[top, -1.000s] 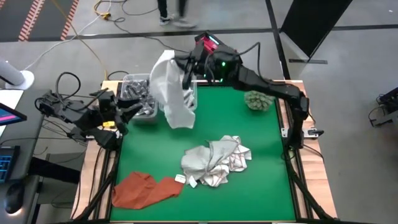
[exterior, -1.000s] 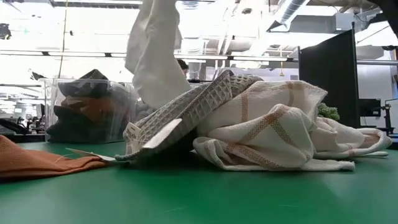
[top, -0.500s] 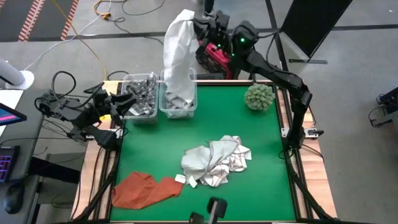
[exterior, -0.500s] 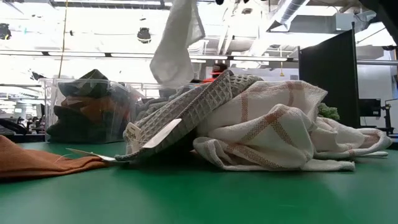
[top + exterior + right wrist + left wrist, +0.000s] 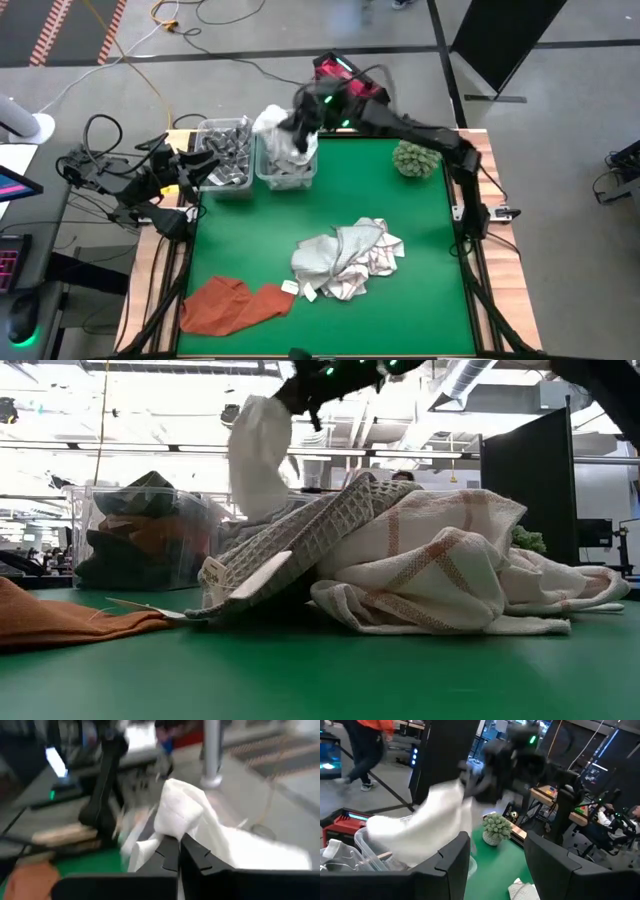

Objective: Sort towels by color in basket
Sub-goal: Put the white towel into the right transparent bin, then put the light gray towel into the right transparent bin

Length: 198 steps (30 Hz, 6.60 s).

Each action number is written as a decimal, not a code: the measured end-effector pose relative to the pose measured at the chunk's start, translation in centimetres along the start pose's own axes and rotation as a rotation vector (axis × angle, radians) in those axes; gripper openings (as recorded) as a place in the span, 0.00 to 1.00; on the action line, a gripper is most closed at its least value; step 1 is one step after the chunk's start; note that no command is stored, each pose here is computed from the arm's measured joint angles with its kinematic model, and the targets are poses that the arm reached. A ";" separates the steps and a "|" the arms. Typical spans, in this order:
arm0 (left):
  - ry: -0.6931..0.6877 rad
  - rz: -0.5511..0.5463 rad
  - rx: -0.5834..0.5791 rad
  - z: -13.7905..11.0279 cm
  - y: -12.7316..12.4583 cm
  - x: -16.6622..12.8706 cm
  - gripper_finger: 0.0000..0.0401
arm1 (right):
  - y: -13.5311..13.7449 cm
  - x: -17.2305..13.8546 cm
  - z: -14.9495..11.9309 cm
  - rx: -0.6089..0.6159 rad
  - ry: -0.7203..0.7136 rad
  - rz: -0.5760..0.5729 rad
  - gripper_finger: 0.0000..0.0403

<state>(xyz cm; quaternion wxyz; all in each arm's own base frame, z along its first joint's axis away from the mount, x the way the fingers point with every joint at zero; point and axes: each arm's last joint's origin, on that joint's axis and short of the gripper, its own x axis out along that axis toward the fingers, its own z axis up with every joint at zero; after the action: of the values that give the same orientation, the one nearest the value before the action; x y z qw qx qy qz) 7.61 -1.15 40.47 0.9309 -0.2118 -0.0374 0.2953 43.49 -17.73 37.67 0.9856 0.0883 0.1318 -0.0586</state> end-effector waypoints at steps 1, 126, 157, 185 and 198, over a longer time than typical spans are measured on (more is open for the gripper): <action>0.000 0.000 0.001 0.0 0.0 0.0 0.44 | 0.4 0.9 -0.9 0.001 0.035 0.012 0.05; 0.138 -0.126 0.004 -1.2 -0.9 0.4 0.44 | 3.6 -0.8 0.3 -0.262 0.396 -0.332 0.36; 0.304 -0.283 -0.011 -1.9 -1.1 0.2 0.44 | 25.6 -5.5 -11.6 0.133 1.020 -0.247 0.55; 0.352 -0.282 0.051 -2.4 -0.8 0.1 0.44 | 24.4 -1.9 -22.0 -0.037 1.094 -0.046 0.08; 0.207 -0.267 0.008 -0.9 -0.3 -0.3 0.44 | 22.2 -1.4 -10.1 -0.076 0.606 0.093 0.05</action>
<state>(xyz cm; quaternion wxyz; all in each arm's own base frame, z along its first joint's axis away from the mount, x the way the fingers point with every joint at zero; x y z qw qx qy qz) 7.73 -1.88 39.85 0.9615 -0.2307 0.0322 0.1457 42.68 6.02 31.95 0.9057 0.0705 0.4176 0.0205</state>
